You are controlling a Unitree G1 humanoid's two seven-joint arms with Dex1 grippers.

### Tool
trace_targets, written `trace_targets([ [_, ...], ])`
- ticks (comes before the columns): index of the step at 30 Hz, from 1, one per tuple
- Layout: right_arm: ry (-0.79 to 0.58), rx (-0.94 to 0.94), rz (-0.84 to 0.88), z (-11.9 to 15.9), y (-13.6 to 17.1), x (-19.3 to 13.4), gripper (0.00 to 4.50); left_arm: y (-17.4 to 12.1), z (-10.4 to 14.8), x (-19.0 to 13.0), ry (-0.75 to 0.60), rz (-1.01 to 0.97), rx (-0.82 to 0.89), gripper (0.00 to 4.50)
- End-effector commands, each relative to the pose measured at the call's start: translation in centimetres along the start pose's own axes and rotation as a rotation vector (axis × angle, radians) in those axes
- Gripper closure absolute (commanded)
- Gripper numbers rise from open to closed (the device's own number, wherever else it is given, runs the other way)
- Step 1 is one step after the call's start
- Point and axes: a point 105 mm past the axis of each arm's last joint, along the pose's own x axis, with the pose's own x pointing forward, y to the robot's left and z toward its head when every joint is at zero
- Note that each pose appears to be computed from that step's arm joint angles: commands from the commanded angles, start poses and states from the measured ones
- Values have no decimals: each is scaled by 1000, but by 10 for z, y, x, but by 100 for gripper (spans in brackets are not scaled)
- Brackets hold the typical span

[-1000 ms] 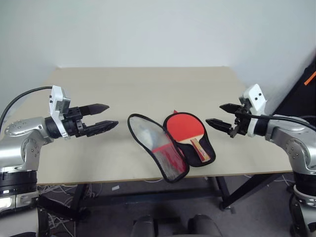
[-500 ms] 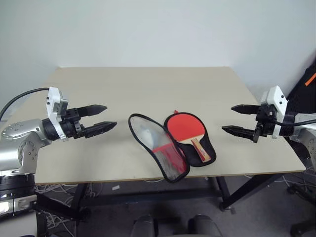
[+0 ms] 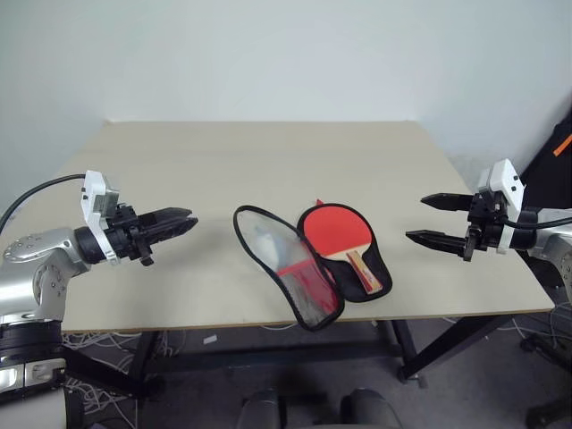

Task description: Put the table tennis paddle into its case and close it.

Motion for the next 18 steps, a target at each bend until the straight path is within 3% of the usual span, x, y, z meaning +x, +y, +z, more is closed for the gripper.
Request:
trace_targets([
  [1,-19,-62,-45,16,-5,-10,0,4,-8,3,56,37,67,447],
  [9,-13,-64,-65,17,-5,-11,0,-18,-42,43,112,-31,-27,447],
  [18,66,-123,-9,13,5,-17,0,-37,-35,83,12,-120,-84,447],
])
